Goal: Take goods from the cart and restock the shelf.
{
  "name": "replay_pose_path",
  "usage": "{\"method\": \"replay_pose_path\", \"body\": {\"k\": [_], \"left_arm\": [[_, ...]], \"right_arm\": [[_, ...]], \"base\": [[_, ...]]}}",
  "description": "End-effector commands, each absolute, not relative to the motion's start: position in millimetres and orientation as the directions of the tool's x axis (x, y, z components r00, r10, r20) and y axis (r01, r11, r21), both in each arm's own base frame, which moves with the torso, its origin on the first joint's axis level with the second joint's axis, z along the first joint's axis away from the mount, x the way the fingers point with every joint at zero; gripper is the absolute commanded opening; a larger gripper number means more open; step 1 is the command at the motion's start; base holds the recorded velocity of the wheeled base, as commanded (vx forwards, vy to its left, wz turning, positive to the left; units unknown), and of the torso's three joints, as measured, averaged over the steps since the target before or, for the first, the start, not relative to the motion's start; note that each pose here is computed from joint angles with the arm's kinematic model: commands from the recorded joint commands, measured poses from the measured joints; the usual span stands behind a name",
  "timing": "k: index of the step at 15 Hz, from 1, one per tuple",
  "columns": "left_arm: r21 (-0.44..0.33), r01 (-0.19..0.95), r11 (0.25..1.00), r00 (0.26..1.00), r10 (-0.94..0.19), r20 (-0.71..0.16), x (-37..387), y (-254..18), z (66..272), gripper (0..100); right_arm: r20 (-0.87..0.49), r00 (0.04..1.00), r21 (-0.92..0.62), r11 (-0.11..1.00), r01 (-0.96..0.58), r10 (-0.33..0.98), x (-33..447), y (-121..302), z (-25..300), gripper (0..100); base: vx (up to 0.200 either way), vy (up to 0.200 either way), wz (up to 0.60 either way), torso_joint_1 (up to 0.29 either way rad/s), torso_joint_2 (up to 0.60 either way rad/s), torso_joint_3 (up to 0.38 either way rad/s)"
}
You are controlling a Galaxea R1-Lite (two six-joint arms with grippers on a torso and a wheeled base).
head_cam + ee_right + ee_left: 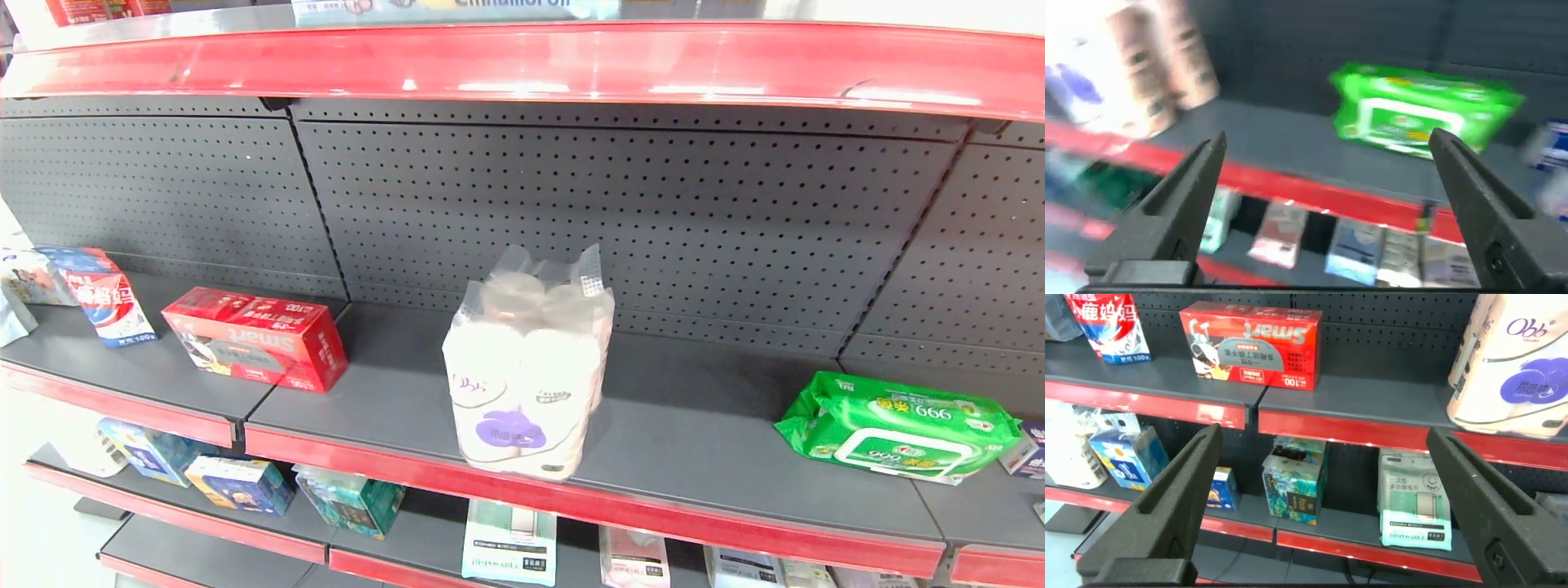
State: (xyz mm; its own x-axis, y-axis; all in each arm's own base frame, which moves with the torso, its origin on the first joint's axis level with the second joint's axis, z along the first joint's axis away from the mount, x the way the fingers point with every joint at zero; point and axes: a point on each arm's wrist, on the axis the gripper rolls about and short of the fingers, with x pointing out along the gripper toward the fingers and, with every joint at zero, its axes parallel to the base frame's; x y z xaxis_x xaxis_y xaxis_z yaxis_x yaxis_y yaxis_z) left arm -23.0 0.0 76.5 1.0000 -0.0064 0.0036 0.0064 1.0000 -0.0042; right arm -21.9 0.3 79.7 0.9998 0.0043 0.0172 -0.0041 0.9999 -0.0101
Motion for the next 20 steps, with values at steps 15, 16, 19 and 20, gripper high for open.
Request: {"method": "replay_pose_path", "body": {"k": [15,16,19,20], "left_arm": [[-0.005,0.006,1.0,1.0,-0.006,0.003,-22.9,0.0,76.5,100],[-0.005,0.006,1.0,1.0,-0.006,0.003,-22.9,0.0,76.5,100],[-0.005,0.006,1.0,1.0,-0.006,0.003,-22.9,0.0,76.5,100],[-0.005,0.006,1.0,1.0,-0.006,0.003,-22.9,0.0,76.5,100]], "right_arm": [[0.008,0.999,0.043,0.998,0.041,-0.041,-23.1,-0.9,76.8,100],[0.008,0.999,0.043,0.998,0.041,-0.041,-23.1,-0.9,76.8,100],[0.006,0.999,0.042,0.998,0.041,-0.041,-22.9,-0.9,76.4,100],[0.006,0.999,0.043,0.998,0.041,-0.041,-22.9,-0.9,76.4,100]], "base": [[0.0,0.0,0.0,0.0,0.0,0.0],[0.0,0.0,0.0,0.0,0.0,0.0],[0.0,0.0,-0.6,0.002,0.0,0.002],[0.0,0.0,-0.6,-0.002,0.0,0.002]]}}
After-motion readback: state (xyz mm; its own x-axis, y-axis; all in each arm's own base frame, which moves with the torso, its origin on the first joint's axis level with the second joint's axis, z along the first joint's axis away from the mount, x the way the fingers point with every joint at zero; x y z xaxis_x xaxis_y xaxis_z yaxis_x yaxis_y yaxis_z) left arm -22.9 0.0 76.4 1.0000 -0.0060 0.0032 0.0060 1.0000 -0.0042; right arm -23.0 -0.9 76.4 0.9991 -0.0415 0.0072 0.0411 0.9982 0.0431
